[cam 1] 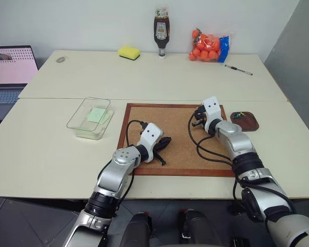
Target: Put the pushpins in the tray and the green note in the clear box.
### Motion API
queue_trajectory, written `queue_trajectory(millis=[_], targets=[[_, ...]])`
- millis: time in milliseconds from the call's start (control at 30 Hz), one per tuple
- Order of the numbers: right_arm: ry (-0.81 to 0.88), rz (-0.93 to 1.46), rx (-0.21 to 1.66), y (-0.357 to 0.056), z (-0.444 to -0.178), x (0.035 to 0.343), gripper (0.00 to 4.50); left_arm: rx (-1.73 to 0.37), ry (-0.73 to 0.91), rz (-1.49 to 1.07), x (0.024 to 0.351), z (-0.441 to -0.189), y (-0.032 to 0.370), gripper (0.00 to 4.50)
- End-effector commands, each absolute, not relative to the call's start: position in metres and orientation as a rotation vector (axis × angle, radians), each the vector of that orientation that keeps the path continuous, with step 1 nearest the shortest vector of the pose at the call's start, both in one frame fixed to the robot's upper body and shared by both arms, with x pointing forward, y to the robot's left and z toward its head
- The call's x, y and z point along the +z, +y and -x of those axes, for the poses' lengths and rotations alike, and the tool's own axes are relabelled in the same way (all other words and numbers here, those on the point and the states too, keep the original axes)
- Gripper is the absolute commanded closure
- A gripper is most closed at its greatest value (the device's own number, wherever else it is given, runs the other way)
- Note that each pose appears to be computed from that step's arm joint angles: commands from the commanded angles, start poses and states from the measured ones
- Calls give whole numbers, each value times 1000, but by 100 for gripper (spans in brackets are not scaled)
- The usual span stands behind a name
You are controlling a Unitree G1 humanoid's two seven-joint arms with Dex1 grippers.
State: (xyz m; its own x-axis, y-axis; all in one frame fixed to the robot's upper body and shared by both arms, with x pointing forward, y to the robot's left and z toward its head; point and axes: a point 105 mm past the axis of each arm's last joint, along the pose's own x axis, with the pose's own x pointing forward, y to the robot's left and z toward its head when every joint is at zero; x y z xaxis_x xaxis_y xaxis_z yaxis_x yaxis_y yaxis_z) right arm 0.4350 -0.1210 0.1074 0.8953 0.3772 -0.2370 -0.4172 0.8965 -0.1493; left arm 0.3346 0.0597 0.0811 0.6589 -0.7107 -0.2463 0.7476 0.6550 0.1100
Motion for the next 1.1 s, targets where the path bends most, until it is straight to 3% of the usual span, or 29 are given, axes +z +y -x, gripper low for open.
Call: queue_trajectory(millis=[33,267,467,900,1033,1100], targets=[[99,185,399,-123,-438,138,448,-840,190,-216,80,-331,57,450],[95,169,407,-123,-437,139,448,-835,188,-216,80,-331,58,450],[114,131,414,-121,-436,139,333,-830,189,-217,80,-331,59,450],[79,132,389,-136,-433,149,333,-832,183,-220,80,-331,58,450],[87,186,371,-140,-434,148,281,-831,181,-222,80,-332,58,450],[115,206,365,-141,-436,143,226,-830,180,-223,80,-333,57,450]])
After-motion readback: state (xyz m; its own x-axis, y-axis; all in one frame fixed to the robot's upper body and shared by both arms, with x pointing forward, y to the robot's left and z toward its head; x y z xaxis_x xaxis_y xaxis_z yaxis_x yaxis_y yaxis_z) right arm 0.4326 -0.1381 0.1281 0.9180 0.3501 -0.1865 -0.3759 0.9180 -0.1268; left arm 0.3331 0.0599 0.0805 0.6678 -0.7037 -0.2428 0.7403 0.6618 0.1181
